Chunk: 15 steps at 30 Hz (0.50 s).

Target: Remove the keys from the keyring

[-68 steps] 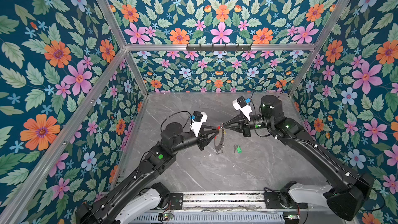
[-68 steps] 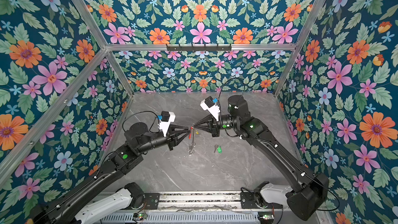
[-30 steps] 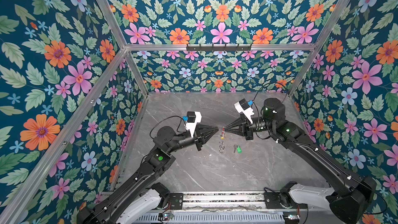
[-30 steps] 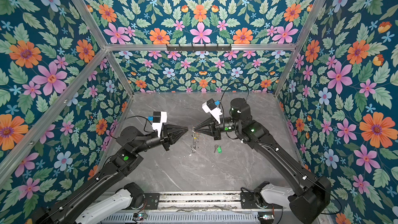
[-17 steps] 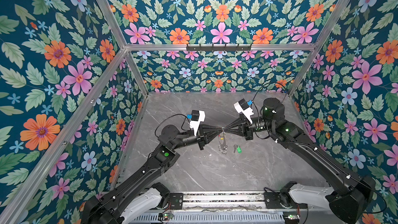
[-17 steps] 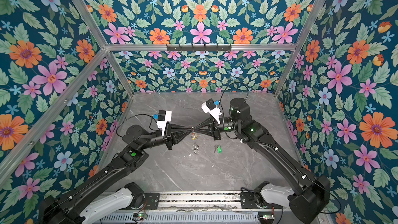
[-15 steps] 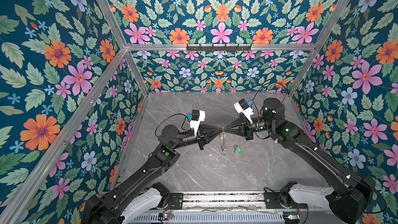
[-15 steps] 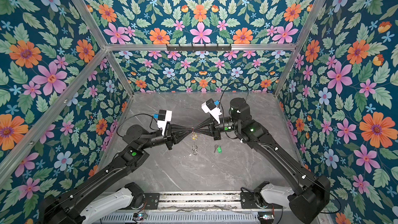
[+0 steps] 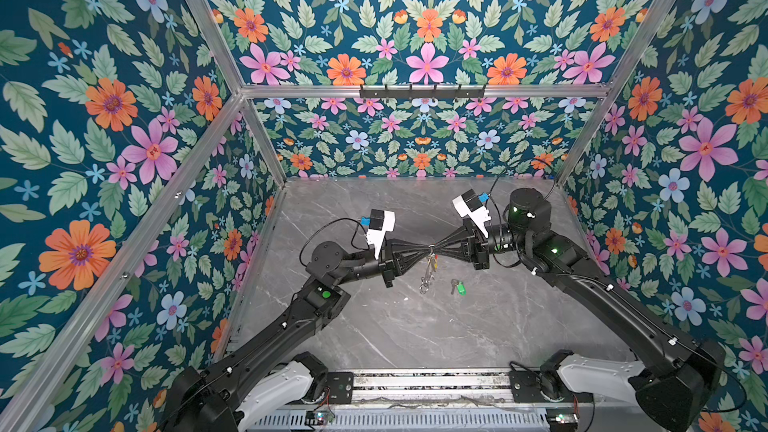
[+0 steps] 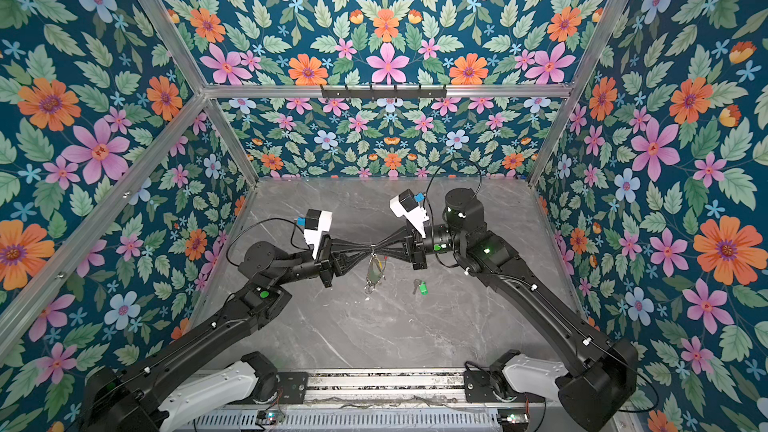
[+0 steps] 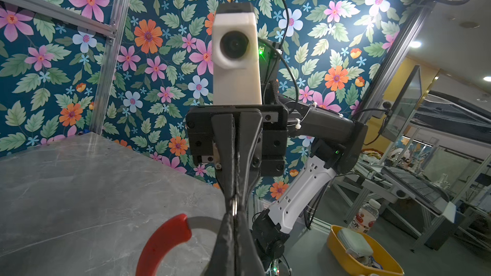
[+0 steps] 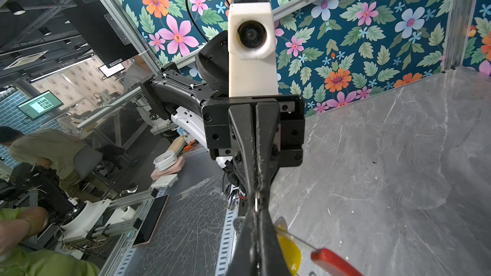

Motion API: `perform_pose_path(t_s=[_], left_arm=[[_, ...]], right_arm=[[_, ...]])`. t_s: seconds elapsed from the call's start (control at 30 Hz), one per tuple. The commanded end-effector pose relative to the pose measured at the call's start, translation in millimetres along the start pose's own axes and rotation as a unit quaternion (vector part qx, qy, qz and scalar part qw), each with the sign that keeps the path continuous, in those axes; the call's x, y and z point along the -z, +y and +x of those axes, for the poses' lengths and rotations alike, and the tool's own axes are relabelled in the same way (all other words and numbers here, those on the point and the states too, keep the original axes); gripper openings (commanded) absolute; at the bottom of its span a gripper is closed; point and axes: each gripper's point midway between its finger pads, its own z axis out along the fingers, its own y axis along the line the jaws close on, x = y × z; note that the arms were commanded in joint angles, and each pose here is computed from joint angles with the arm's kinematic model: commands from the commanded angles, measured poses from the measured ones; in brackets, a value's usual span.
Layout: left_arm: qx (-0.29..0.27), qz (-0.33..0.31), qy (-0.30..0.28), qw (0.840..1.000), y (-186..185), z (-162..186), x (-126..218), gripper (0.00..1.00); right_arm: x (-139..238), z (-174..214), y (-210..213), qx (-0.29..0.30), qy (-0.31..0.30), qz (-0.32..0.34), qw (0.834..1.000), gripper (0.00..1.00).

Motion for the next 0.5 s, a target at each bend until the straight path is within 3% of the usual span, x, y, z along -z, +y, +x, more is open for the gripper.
perform_pose_path(t_s=[0.0,0.3,0.47], left_arm=[[-0.008,0.041,-0.009,0.999,-18.0,-8.0,-0.1,0.04],[0.003,0.047,-0.006,0.999,-18.8,-6.9,-0.7,0.09],[0.002,0.034,-0.011,0.999,-16.2,-8.9,0.4,0.00]], right_arm=[[-1.5,-5.2,-3.7,0.008,-0.010,0.011,1.000,0.00],[-1.7,-7.7,-6.6,0.008,-0.013,0.017,1.000,0.00],[-1.8,-7.6,-7.4,0.007,-0.013,0.019,1.000,0.00]])
